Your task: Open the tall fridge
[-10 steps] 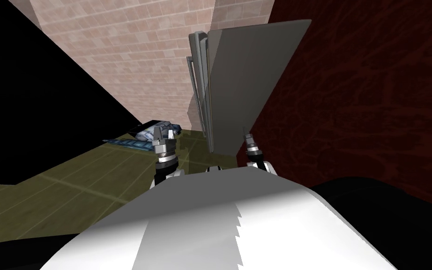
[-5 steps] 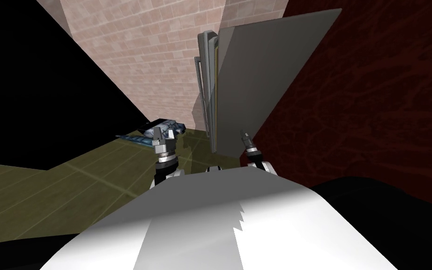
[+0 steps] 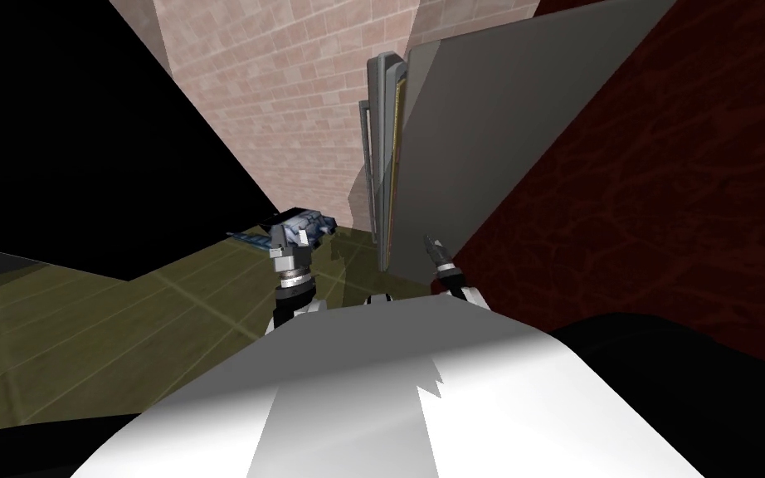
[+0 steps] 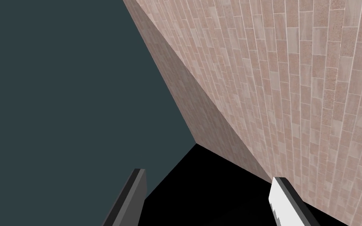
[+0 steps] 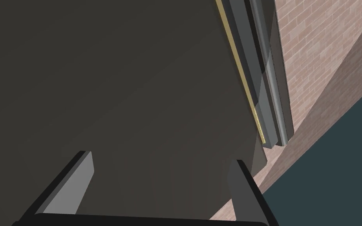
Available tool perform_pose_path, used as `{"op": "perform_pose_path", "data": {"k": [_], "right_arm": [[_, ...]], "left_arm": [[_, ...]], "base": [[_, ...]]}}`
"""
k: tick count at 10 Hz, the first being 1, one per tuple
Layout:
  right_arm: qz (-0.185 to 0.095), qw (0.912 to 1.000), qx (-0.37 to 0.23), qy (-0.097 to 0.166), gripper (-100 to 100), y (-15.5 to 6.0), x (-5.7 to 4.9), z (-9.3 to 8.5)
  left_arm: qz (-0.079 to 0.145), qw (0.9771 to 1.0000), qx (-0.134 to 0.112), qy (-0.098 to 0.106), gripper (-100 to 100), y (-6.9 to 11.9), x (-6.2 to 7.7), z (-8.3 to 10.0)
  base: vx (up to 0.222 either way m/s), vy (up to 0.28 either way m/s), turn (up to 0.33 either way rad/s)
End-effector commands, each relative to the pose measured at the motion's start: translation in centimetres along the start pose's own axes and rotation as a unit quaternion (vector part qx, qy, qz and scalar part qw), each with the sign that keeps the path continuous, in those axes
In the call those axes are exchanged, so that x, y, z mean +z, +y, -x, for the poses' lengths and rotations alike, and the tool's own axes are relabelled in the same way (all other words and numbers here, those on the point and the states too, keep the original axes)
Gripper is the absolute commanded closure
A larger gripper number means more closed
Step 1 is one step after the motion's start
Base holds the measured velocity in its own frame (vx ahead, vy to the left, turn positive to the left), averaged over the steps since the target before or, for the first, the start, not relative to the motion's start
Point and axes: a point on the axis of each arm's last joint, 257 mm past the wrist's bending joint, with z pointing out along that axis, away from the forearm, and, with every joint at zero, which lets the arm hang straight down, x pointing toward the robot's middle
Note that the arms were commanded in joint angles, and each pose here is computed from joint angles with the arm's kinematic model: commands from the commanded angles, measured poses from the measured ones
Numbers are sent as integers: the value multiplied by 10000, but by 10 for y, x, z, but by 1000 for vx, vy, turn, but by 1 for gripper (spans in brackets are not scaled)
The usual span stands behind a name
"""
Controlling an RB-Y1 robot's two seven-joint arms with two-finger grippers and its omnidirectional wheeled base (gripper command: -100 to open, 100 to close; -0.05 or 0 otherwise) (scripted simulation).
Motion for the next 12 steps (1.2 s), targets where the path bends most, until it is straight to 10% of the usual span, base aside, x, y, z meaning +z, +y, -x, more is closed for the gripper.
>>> {"op": "perform_pose_path", "data": {"k": [1,6,12], "right_arm": [[-333,9979,-511,237,-100,-26,-5,-14],[-760,9858,-1383,579,-100,-59,-15,-28],[-1425,9510,-2538,1044,-100,-113,-38,-41]], "left_arm": [[0,10000,0,0,0,0,0,0],[0,10000,0,0,0,0,0,0],[0,10000,0,0,0,0,0,0]], "base": [[52,48,210],[52,31,141],[57,35,157]]}}
